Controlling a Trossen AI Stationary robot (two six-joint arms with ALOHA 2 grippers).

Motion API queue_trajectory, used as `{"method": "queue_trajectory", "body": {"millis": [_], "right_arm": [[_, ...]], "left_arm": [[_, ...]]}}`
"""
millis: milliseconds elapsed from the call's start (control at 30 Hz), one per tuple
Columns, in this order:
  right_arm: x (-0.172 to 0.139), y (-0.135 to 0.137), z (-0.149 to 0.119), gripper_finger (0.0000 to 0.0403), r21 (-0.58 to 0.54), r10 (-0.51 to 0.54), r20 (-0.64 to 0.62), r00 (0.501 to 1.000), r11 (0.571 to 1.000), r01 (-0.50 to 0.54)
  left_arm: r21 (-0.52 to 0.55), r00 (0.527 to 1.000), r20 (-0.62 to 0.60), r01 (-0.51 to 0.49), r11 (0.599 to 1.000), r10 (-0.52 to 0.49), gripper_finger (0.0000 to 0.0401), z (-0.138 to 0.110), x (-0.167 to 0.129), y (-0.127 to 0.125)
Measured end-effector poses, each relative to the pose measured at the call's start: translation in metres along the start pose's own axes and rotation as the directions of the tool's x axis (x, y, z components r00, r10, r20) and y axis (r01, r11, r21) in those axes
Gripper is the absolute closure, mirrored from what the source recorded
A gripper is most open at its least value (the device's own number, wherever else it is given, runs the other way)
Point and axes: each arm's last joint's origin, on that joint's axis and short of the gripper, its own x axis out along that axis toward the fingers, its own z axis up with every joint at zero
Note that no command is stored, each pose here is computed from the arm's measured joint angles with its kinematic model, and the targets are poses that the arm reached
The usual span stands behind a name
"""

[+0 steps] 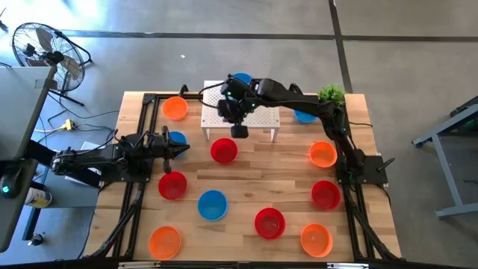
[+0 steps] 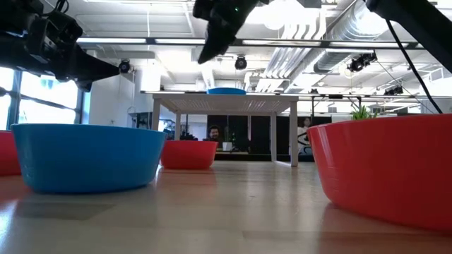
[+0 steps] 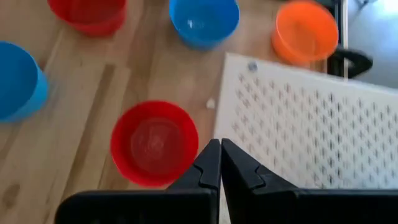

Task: Pick & Place Mini bowls
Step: Put the orange bowl on the shelf

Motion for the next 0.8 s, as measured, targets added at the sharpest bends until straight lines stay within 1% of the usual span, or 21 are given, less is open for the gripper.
{"method": "queue_trajectory", "body": {"millis": [133, 200, 333, 400, 467, 567, 633, 733, 800], "right_arm": [[0.003, 0.013, 0.013, 0.0402, -0.011, 0.002, 0.079, 0.997, 1.0, -0.001], [0.013, 0.02, 0.016, 0.0402, -0.017, -0.002, 0.129, 0.992, 1.0, 0.004], [0.04, 0.036, 0.005, 0.0402, -0.001, -0.01, 0.236, 0.972, 1.0, 0.01], [0.045, 0.048, -0.007, 0.0402, 0.0, -0.035, 0.291, 0.956, 0.999, 0.036], [0.038, 0.061, -0.017, 0.0402, 0.02, -0.079, 0.364, 0.928, 0.997, 0.077], [0.014, 0.082, -0.038, 0.0402, 0.075, -0.145, 0.469, 0.871, 0.989, 0.125], [0.0, 0.097, -0.058, 0.0402, 0.121, -0.202, 0.508, 0.837, 0.979, 0.163], [-0.029, 0.122, -0.09, 0.0403, 0.193, -0.291, 0.547, 0.785, 0.956, 0.22], [-0.048, 0.137, -0.112, 0.0403, 0.246, -0.336, 0.564, 0.754, 0.94, 0.236]], "left_arm": [[0.003, 1.0, 0.0, 0.0, 1.0, 0.0, 0.0391, 0.0, 0.0, 0.0], [0.004, 1.0, 0.0, 0.0, 1.0, 0.0, 0.0391, 0.0, 0.0, 0.0], [0.004, 1.0, -0.002, 0.002, 1.0, -0.002, 0.0391, 0.0, 0.0, 0.0], [0.003, 1.0, -0.003, 0.005, 1.0, -0.005, 0.0391, 0.0, 0.0, 0.0], [0.002, 1.0, -0.003, 0.008, 1.0, -0.008, 0.0391, 0.0, 0.0, 0.0], [-0.001, 1.0, -0.004, 0.019, 1.0, -0.019, 0.0391, 0.0, 0.0, -0.001], [-0.001, 1.0, -0.002, 0.018, 1.0, -0.018, 0.0391, 0.0, 0.0, -0.001], [0.002, 1.0, 0.008, -0.011, 1.0, 0.011, 0.0391, 0.0, 0.0, 0.0], [0.009, 1.0, 0.012, -0.023, 1.0, 0.022, 0.0391, 0.001, 0.0, 0.001]]}}
